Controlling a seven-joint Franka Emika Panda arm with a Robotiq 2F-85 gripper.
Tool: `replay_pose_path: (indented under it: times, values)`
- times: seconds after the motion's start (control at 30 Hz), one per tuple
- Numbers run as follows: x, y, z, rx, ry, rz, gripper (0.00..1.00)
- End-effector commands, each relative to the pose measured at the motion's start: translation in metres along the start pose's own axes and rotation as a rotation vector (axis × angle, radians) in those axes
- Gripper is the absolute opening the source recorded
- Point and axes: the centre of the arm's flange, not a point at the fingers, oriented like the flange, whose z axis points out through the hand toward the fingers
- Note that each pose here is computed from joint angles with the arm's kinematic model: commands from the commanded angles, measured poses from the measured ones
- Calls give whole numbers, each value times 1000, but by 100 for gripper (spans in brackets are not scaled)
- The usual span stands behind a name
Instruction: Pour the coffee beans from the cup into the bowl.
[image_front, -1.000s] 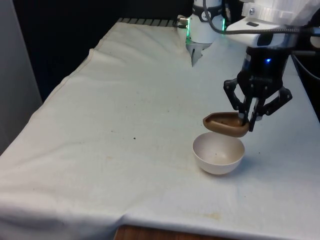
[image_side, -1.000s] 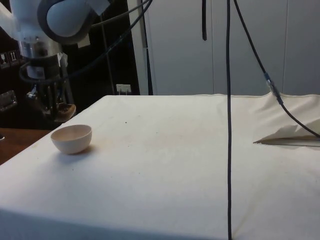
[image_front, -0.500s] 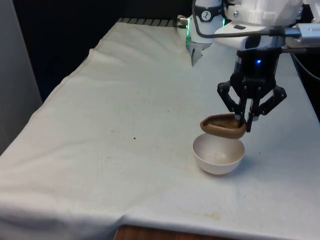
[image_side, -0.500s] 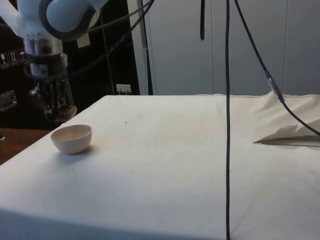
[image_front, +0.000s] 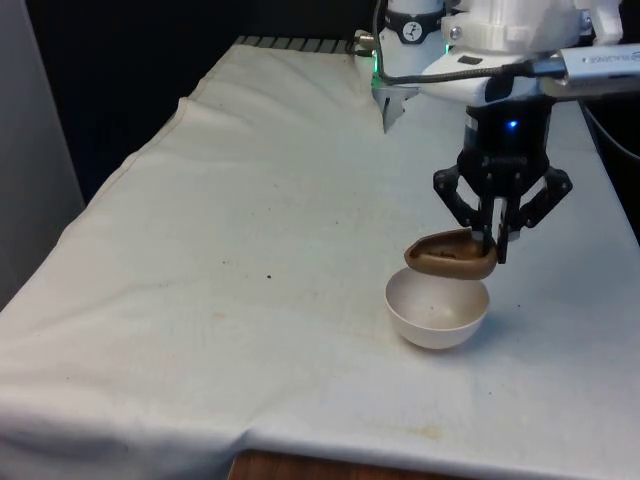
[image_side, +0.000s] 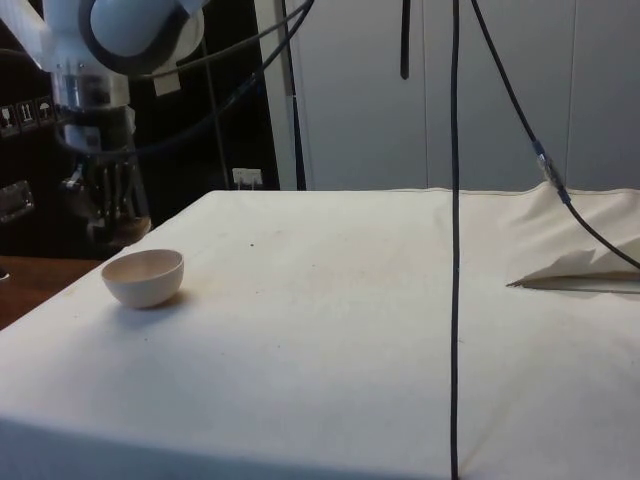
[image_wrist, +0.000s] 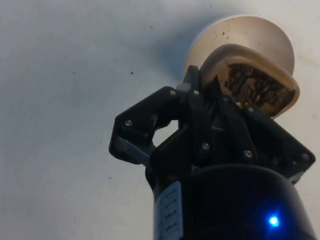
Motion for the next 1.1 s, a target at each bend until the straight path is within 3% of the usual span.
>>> replay_pose_path:
  times: [0.0, 0.03, 0.07, 0.3, 0.33, 0.37, 0.57, 0.6, 0.63, 0.67, 0.87, 0.9, 0.93, 1.07]
  values:
    - [-1, 0, -1, 20, 11, -7, 0]
    - [0, 0, 1, 10, -1, -7, 0]
    - [-1, 1, 0, 32, 13, -12, 0]
    - [-3, 7, 7, 79, 15, -22, 0]
    - [-3, 6, 8, 65, 3, -21, 0]
    - [-5, 10, 9, 92, 14, -21, 0]
    - [-8, 18, 10, 132, 24, -16, 0]
    - [-8, 20, 10, 137, 24, -16, 0]
    - [-6, 18, 12, 122, 10, -18, 0]
    - [-8, 21, 10, 144, 26, -15, 0]
    - [-10, 32, 10, 190, 38, -9, 0]
    - [-10, 30, 13, 175, 23, -12, 0]
    - [-10, 33, 10, 197, 39, -8, 0]
    - [-9, 42, 11, 231, 43, -3, 0]
